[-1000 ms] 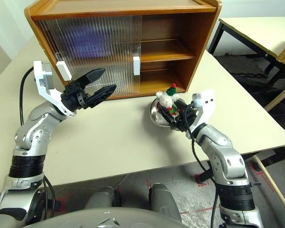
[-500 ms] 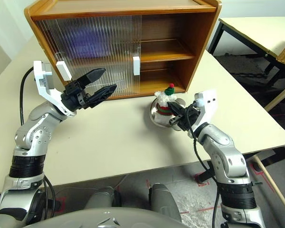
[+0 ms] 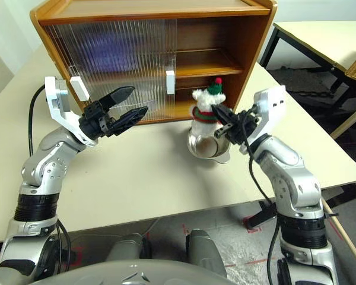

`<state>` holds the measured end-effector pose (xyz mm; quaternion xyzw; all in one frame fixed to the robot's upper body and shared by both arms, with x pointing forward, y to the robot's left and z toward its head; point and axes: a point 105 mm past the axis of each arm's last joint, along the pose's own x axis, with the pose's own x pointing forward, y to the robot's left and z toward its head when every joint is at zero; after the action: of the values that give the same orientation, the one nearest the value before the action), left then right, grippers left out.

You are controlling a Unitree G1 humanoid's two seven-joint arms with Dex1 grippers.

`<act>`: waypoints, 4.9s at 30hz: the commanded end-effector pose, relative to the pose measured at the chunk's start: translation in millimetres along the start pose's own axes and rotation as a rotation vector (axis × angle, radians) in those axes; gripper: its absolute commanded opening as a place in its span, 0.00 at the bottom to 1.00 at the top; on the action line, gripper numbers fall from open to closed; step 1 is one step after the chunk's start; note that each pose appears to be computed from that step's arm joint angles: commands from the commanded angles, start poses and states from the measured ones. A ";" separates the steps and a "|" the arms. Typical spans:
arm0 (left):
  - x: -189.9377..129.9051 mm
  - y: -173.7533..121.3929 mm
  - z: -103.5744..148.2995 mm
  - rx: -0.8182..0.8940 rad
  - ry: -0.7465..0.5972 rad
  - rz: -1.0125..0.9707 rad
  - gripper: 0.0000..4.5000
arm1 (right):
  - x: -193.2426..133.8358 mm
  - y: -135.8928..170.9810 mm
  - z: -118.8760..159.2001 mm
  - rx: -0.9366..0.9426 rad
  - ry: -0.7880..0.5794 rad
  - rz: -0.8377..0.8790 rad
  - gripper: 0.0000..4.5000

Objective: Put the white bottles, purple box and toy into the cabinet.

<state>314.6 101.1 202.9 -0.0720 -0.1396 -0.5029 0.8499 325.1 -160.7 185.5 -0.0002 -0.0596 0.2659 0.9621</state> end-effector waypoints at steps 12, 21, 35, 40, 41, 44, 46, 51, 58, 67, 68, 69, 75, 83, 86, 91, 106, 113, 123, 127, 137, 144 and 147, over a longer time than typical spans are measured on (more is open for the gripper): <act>2.9 -1.0 -2.2 -0.004 0.000 -0.006 1.00 | 26.0 -38.1 71.3 -0.097 -0.156 -0.031 0.01; 0.1 -1.3 -1.2 0.002 -0.002 0.011 1.00 | 43.8 -58.1 66.9 -0.109 -0.151 -0.035 0.01; -3.8 -2.2 1.2 0.010 -0.006 0.040 1.00 | 77.6 -76.6 64.0 -0.092 -0.173 -0.040 0.01; -5.2 -2.3 1.9 0.013 -0.005 0.049 1.00 | 89.0 -79.4 55.2 -0.063 -0.160 -0.040 0.01; -6.0 -2.3 2.1 0.014 -0.005 0.054 1.00 | 92.3 -79.1 53.6 -0.060 -0.157 -0.038 0.01; -8.0 -2.3 2.7 0.015 -0.006 0.066 1.00 | 99.6 -79.0 50.4 -0.053 -0.151 -0.036 0.01; -9.2 -3.2 3.0 0.017 -0.008 0.075 1.00 | 105.3 -79.8 49.1 -0.051 -0.144 -0.038 0.01; -14.2 -5.0 3.8 0.022 -0.006 0.098 1.00 | 113.9 -81.8 44.8 -0.059 -0.120 -0.043 0.01; -19.1 -6.7 4.7 0.028 -0.006 0.123 1.00 | 119.5 -83.0 42.6 -0.076 -0.101 -0.056 0.01; -19.6 -7.5 4.9 0.031 -0.006 0.132 1.00 | 124.1 -83.8 55.0 -0.112 -0.123 -0.075 0.01; -19.6 -7.7 4.8 0.031 -0.006 0.132 1.00 | 124.4 -83.7 56.8 -0.116 -0.126 -0.074 0.01; -19.7 -8.0 4.6 0.030 -0.006 0.133 1.00 | 124.7 -83.6 58.5 -0.120 -0.130 -0.074 0.01; -19.6 -9.3 4.2 0.028 -0.009 0.133 1.00 | 124.2 -86.2 61.0 -0.125 -0.129 -0.085 0.01; -19.6 -9.0 6.6 0.033 -0.012 0.135 1.00 | 119.3 -90.5 26.0 -0.129 -0.008 -0.110 0.01; -19.6 -9.2 6.9 0.033 -0.013 0.137 1.00 | 118.7 -92.5 22.9 -0.143 0.009 -0.129 0.12; -18.5 -8.7 6.0 0.028 -0.013 0.132 1.00 | 119.6 -93.5 31.1 -0.151 -0.014 -0.136 0.49; -6.4 -8.7 -0.4 -0.004 -0.020 0.081 1.00 | 98.8 -88.3 70.7 -0.210 -0.160 -0.068 0.99; -3.8 -7.6 -1.8 -0.015 -0.016 0.059 1.00 | 49.8 -55.9 60.2 -0.061 -0.194 -0.011 0.99; -3.8 -6.7 -4.2 -0.026 0.000 0.032 1.00 | -29.5 -55.9 26.1 0.399 -0.126 -0.143 0.99; -2.2 -7.6 -5.3 -0.032 0.001 0.019 1.00 | -45.4 -49.9 10.5 0.571 -0.090 -0.133 0.99; -4.0 -9.0 -6.2 -0.034 0.005 0.016 1.00 | -85.9 -50.1 -38.2 0.983 -0.072 -0.201 0.99; -6.2 -8.1 -4.5 -0.027 0.007 0.023 1.00 | -89.7 -40.3 -68.9 1.162 -0.035 -0.251 0.99; -6.3 -8.3 -3.8 -0.024 0.008 0.023 1.00 | -91.7 -31.0 -86.4 1.216 0.020 -0.265 0.99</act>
<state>307.8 101.3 195.5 -0.0863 -0.1292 -0.4917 0.8568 274.7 -233.3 100.2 0.5416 0.0961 0.1411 0.8231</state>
